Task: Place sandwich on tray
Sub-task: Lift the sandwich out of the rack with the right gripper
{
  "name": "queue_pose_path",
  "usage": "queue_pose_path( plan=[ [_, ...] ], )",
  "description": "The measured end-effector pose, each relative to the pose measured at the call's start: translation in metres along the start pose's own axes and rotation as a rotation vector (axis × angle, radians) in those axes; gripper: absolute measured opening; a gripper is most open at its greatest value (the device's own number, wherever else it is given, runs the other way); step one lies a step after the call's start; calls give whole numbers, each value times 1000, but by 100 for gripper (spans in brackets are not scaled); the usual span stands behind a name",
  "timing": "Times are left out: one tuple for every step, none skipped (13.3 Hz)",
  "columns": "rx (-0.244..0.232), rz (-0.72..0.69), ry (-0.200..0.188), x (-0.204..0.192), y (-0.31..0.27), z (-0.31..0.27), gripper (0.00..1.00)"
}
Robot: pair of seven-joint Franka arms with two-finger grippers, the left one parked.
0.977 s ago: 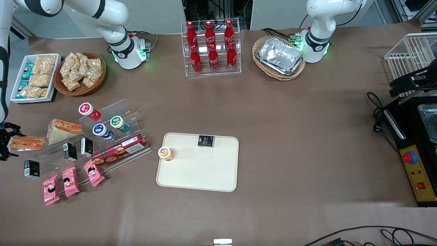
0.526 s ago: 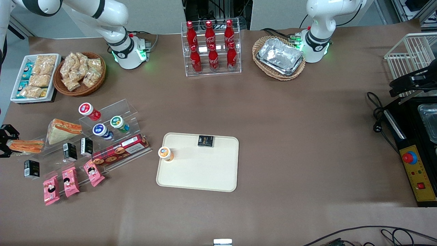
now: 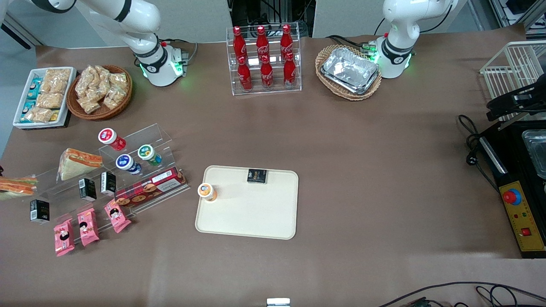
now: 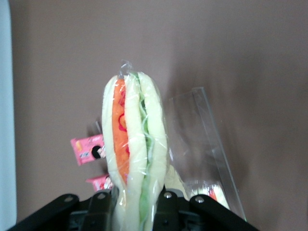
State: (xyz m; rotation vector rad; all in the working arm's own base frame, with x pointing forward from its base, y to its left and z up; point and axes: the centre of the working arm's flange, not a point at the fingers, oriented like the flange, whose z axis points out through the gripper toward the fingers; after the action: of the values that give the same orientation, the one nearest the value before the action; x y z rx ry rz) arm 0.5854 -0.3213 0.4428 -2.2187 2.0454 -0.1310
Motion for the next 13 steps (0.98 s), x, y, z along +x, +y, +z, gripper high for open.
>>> queue_pose_path(
  plan=[
    [6, -12, -13, -5, -4, -13, 23],
    [17, -21, -28, -12, -7, -24, 21],
    [30, -36, -38, -22, -12, -34, 20],
    [41, -56, -49, -35, -18, -44, 20],
    [41, -64, -62, -47, -22, -50, 20],
    [42, -68, -73, -61, -26, -56, 20],
    [43, -70, -83, -78, -32, -62, 20],
    [38, -67, -96, -99, -39, -67, 20],
    [32, -56, -109, -126, -47, -71, 20],
    [27, -36, -114, -155, -57, -75, 20],
    [17, -12, -115, -186, -65, -77, 20],
    [6, 7, -113, -222, -74, -78, 20],
    [-7, 21, -104, -259, -81, -76, 20]
  ],
)
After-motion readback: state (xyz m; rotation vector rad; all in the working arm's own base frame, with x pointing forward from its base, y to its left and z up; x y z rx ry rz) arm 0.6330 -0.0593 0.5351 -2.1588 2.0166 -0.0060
